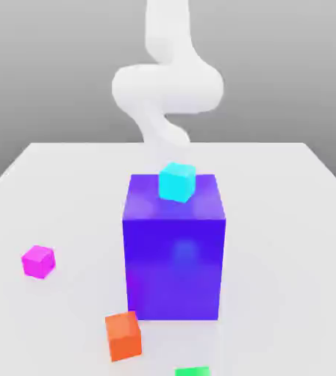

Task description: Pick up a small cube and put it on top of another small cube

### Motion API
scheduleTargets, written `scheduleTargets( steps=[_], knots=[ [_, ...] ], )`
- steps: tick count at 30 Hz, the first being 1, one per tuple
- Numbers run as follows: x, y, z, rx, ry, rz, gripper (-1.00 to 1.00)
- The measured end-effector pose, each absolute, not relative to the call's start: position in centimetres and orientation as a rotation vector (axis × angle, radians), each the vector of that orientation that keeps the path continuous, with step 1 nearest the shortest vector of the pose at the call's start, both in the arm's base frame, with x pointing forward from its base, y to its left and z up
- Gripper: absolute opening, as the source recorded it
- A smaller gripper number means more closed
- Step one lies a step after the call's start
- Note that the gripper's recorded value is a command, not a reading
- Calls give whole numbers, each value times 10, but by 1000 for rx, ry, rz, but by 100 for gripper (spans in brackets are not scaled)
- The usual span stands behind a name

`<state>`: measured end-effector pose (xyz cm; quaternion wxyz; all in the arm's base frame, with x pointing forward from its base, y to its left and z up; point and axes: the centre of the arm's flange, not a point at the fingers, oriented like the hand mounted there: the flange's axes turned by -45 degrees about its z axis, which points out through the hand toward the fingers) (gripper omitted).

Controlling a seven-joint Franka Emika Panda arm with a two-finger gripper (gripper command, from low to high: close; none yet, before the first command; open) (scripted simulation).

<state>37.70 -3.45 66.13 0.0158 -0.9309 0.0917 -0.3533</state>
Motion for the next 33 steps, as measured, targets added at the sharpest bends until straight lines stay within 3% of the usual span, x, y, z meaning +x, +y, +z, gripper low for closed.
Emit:
scheduleTargets(
  steps=[4, 9, 14, 19, 21, 27, 28, 33],
  knots=[
    [410, -104, 562, -2843, 787, -869, 0],
    [403, -184, 437, -2663, 1386, -596, 0],
    [351, -245, 320, -2365, 1939, -333, 0],
    [264, -277, 219, -1947, 2439, -78, 0],
    [240, -282, 192, -1830, 2548, -21, 0],
    [238, -278, 135, -1820, 2564, -2, 0],
    [238, -277, 128, -1818, 2564, -1, -100],
    [238, -277, 129, -1818, 2564, -4, -100]
  ],
)
